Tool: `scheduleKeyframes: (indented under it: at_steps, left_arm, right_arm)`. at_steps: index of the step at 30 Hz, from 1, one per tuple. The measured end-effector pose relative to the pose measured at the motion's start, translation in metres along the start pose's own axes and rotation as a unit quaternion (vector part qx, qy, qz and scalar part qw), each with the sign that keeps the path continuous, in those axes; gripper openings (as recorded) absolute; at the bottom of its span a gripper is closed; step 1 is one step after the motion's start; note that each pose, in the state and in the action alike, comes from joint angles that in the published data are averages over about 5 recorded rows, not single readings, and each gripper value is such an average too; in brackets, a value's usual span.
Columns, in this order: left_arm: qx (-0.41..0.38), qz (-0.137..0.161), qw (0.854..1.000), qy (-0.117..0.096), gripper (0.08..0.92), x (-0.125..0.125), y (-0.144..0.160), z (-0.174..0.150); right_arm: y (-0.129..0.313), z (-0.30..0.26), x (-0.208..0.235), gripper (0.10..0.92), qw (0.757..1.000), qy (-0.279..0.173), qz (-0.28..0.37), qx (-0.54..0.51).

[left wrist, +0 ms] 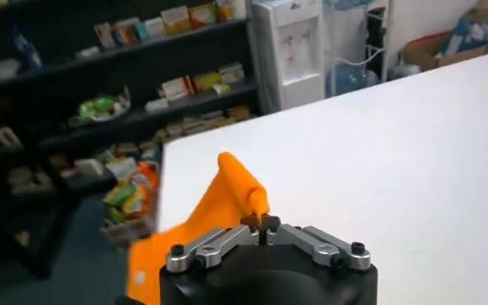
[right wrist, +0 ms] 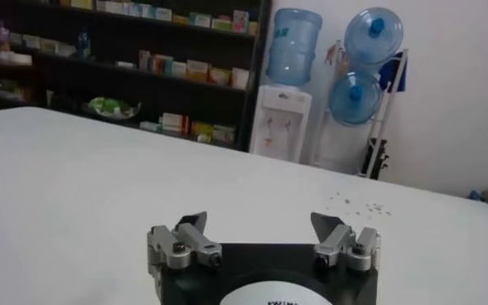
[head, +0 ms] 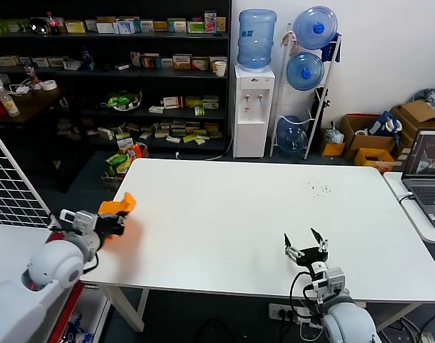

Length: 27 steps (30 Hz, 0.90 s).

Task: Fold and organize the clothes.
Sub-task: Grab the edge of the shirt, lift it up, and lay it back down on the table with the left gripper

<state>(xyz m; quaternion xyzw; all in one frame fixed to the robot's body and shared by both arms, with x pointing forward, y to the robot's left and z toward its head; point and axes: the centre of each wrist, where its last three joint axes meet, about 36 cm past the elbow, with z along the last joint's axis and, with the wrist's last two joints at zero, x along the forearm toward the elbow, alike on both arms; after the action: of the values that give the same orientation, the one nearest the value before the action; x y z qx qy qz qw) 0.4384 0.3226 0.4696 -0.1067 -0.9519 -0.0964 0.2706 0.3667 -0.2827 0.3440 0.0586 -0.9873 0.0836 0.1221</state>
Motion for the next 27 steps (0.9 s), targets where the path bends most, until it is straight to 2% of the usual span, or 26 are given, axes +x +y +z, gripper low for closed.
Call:
scheduleKeyframes:
  at_steps: [10,22,25,27]
  left_arm:
    - [0.109,0.062,0.992,-0.017,0.102,-0.042,-0.099,0.020]
    - [0.220,0.117,0.967,-0.042,0.102,-0.087,-0.228,0.012]
    - [0.246,0.126,0.960,-0.052,0.124,-0.094,-0.250,0.009]
    - [0.261,0.133,0.954,-0.062,0.168,-0.097,-0.263,0.008]
  right_arm:
    - [-0.015,-0.001,0.011,0.823,1.000,-0.009,-0.006,0.007]
    - [-0.036,0.001,0.015,0.823,1.000,-0.005,0.003,0.003]
    - [-0.039,0.001,0.014,0.823,1.000,-0.003,0.008,0.001]
    - [-0.041,0.001,0.013,0.823,1.000,0.000,0.010,-0.001]
